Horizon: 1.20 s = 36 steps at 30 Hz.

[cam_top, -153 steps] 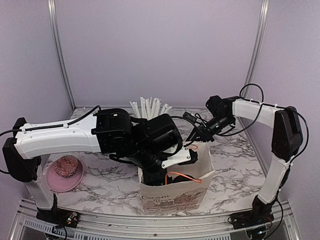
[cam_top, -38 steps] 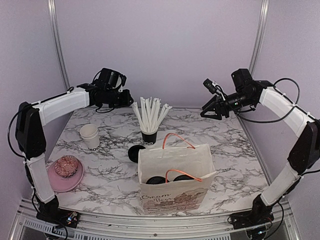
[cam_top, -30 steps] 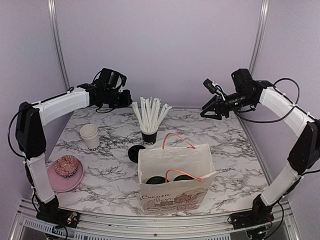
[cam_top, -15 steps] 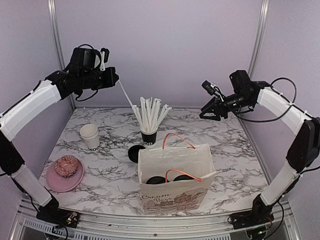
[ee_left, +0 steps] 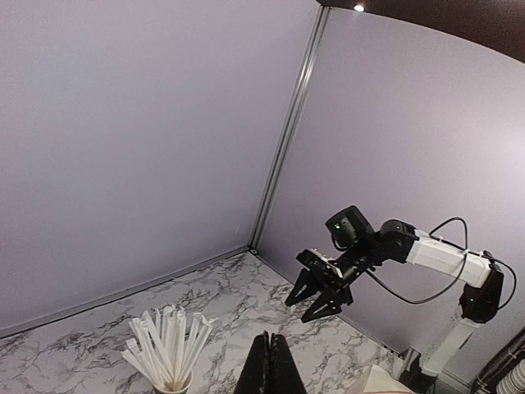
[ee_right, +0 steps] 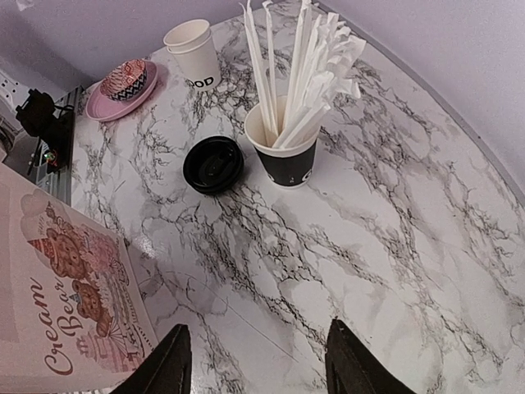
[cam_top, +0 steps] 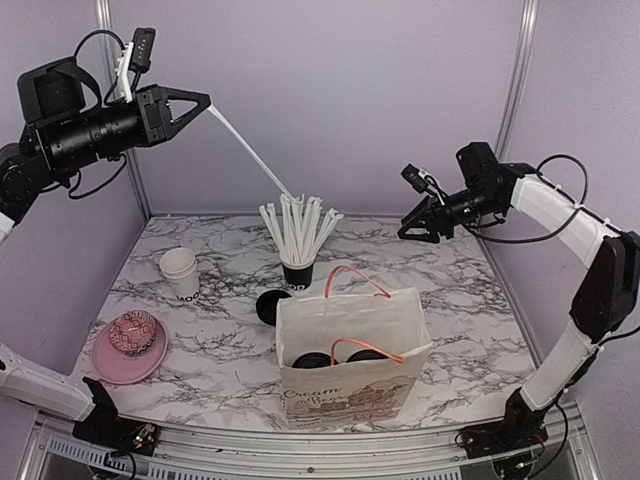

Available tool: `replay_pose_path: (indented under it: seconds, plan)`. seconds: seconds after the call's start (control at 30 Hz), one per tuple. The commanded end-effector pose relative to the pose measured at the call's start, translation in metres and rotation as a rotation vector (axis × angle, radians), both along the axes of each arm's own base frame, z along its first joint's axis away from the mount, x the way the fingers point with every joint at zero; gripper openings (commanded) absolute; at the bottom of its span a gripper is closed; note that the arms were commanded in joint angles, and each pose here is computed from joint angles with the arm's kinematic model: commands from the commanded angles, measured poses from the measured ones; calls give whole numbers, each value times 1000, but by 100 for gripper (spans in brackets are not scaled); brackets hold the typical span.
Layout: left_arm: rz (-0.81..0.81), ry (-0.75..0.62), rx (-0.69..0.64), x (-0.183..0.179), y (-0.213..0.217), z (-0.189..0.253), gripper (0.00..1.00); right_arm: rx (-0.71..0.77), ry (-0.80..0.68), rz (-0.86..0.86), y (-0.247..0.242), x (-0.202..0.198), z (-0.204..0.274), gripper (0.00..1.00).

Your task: Pack the takeout coffee

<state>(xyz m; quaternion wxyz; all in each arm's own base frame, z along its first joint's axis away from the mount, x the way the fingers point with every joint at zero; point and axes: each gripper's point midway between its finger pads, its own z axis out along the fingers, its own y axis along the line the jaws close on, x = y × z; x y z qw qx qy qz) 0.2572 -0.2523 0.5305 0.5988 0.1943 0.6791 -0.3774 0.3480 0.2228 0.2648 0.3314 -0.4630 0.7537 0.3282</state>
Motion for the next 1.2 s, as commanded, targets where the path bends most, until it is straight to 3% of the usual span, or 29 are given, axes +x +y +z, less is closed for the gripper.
replay_pose_path:
  seconds: [0.0,0.2,0.47,0.7,0.97,1.07,1.17]
  plan:
    - [-181,51,-16,-38,-12,1,0,-3,-30,-10,0,9,7,53]
    - [-368,91,-50,-83,-22,3,0,-5,-28,-11,0,9,8,53]
    - [-507,190,-31,-112,-27,-20,0,-13,-26,-14,-1,8,4,53]
    - [-588,260,44,-114,-77,-65,0,-10,-25,-12,0,9,4,53]
    - [-698,152,-76,-125,-140,-75,0,-20,-20,-12,-1,7,-2,53]
    - [-739,160,-156,-126,-157,-82,0,-23,-22,-13,-2,7,-2,53]
    - [-790,194,-136,-131,-182,-100,0,-22,-23,-14,-2,8,-1,53]
